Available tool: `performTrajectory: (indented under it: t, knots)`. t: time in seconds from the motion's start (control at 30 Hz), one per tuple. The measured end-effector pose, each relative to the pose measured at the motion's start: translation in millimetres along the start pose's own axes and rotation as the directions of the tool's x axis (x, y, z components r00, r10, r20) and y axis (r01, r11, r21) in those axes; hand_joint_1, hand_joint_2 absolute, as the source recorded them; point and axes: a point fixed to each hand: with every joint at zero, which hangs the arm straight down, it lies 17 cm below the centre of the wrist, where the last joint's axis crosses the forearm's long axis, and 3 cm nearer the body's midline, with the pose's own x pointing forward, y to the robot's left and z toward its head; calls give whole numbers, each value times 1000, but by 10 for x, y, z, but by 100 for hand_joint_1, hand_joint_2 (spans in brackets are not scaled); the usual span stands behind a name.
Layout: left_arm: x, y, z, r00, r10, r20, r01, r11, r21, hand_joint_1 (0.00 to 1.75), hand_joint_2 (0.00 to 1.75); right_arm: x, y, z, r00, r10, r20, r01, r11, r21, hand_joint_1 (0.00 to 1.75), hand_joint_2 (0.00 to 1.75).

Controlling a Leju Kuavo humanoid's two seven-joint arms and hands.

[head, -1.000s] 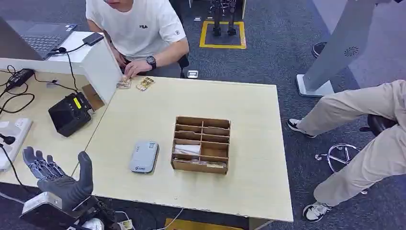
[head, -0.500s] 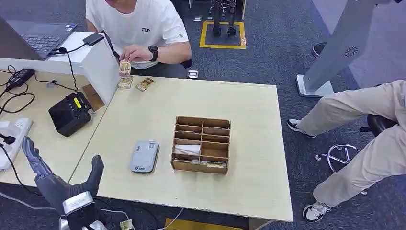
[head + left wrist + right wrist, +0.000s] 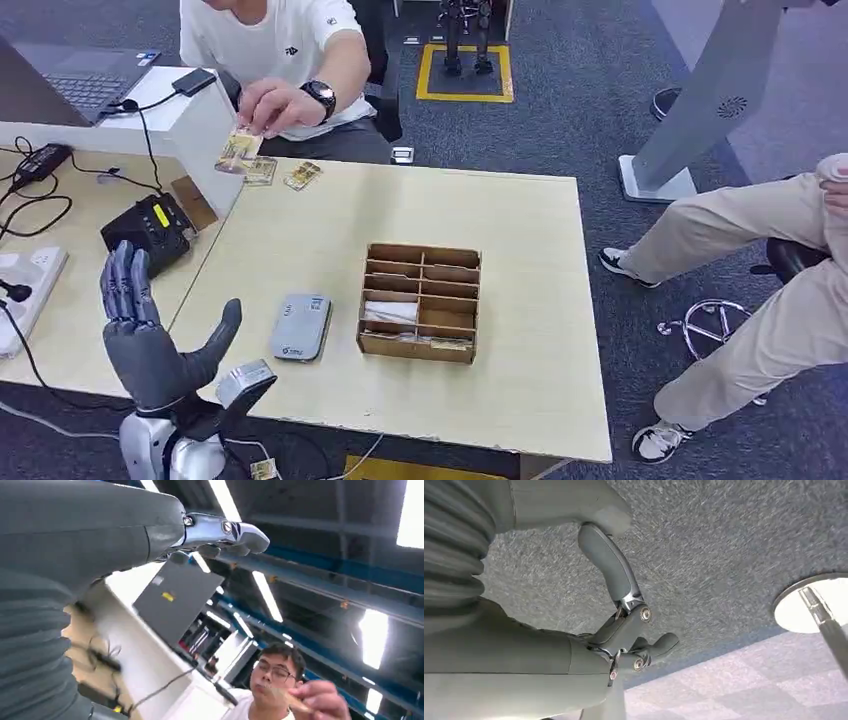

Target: Pass the card to the sensor for recognition and then transmit it.

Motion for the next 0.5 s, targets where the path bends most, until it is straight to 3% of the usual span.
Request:
performTrajectory:
  t: [0.5]
  knots:
    - [-300, -310, -363, 990, -142, -7, 142, 989, -30, 0, 175, 78, 134, 59, 999, 12, 30, -13, 999, 39, 0, 175]
